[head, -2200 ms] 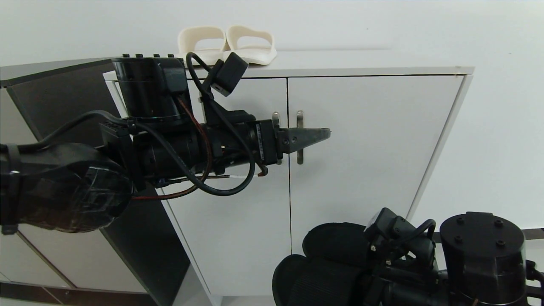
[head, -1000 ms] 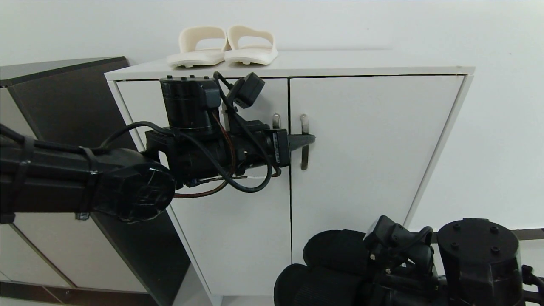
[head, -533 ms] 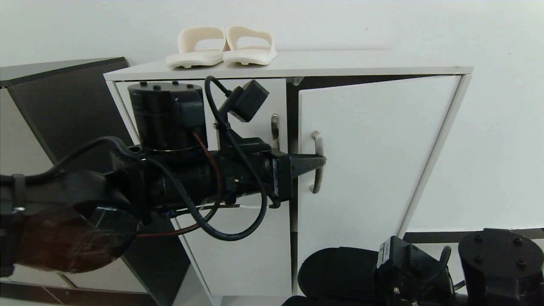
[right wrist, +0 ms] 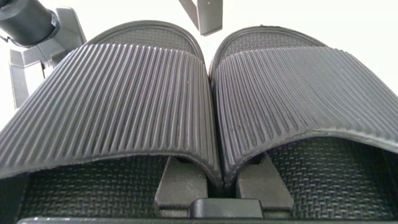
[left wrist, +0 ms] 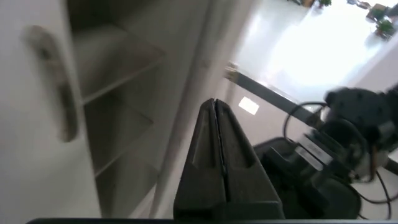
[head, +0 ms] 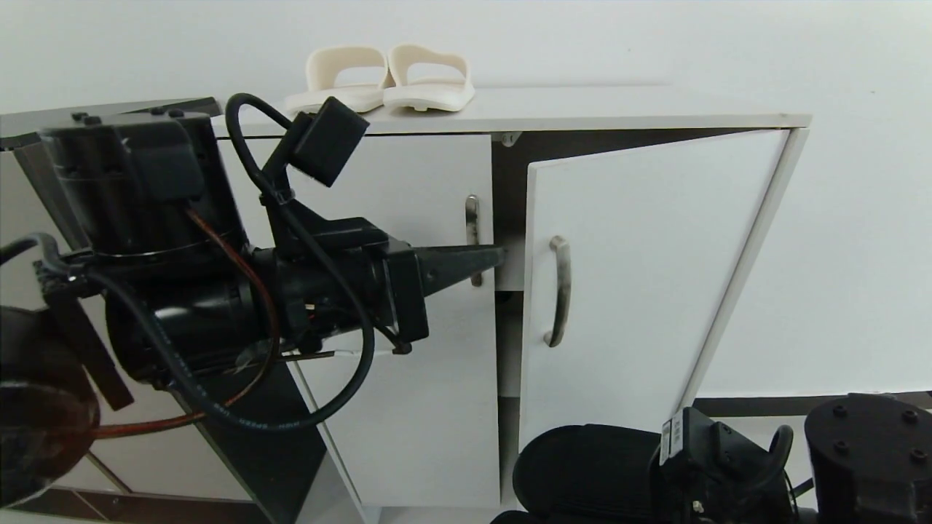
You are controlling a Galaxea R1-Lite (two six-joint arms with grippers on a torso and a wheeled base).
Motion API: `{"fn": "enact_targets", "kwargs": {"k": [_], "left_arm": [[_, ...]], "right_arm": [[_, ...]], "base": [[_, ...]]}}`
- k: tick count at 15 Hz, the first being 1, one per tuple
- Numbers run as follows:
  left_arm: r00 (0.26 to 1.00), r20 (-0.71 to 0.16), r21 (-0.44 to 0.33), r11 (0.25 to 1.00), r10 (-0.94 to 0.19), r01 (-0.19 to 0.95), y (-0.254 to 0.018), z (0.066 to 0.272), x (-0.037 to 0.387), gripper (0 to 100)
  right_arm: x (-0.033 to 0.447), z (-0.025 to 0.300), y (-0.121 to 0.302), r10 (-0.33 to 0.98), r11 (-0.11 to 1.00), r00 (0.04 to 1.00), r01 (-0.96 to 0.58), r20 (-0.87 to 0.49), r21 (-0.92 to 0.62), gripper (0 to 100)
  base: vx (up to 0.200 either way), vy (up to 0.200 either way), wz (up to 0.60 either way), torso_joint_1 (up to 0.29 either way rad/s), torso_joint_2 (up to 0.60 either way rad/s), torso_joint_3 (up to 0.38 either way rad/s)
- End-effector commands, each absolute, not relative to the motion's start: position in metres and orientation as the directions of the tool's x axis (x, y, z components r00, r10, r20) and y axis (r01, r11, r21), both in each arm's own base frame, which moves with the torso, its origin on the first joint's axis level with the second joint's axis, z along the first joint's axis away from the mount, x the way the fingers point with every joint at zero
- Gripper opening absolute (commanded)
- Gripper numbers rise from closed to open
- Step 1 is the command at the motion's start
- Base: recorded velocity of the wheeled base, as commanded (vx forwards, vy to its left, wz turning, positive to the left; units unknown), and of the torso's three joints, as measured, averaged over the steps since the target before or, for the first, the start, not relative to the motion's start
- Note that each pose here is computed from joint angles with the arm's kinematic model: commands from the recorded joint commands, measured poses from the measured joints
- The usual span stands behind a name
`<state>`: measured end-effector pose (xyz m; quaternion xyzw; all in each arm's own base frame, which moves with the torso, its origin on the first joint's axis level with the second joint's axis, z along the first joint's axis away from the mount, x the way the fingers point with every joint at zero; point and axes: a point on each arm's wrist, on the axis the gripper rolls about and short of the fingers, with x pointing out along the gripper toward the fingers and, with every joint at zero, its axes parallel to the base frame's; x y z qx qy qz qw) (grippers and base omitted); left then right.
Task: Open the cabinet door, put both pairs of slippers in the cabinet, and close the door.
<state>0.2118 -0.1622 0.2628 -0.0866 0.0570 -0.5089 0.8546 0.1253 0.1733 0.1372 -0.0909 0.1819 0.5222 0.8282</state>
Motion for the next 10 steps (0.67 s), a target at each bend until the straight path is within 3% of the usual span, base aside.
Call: {"fn": "enact_targets", "kwargs": {"k": [1, 10], "left_arm": [[0.503, -0.023, -0.218, 0.496, -0.864, 0.841, -0.167, 0.259, 0.235, 0], [0.485, -0.027, -0.252, 0.475, -0.874, 0.843, -0.193, 0.256, 0.262, 0]], "right_arm": [[0.125, 0.137, 0.173, 0.832, 0.438, 0.388, -0.898, -0.396, 0.039, 0], [0.124, 0.130, 0.172, 0.819, 0.442, 0.382, -0.896, -0.428, 0.044, 0]], "base": [[0.000, 0.000, 0.00, 0.000, 0.00, 0.000], [0.000, 0.000, 0.00, 0.000, 0.00, 0.000]]}}
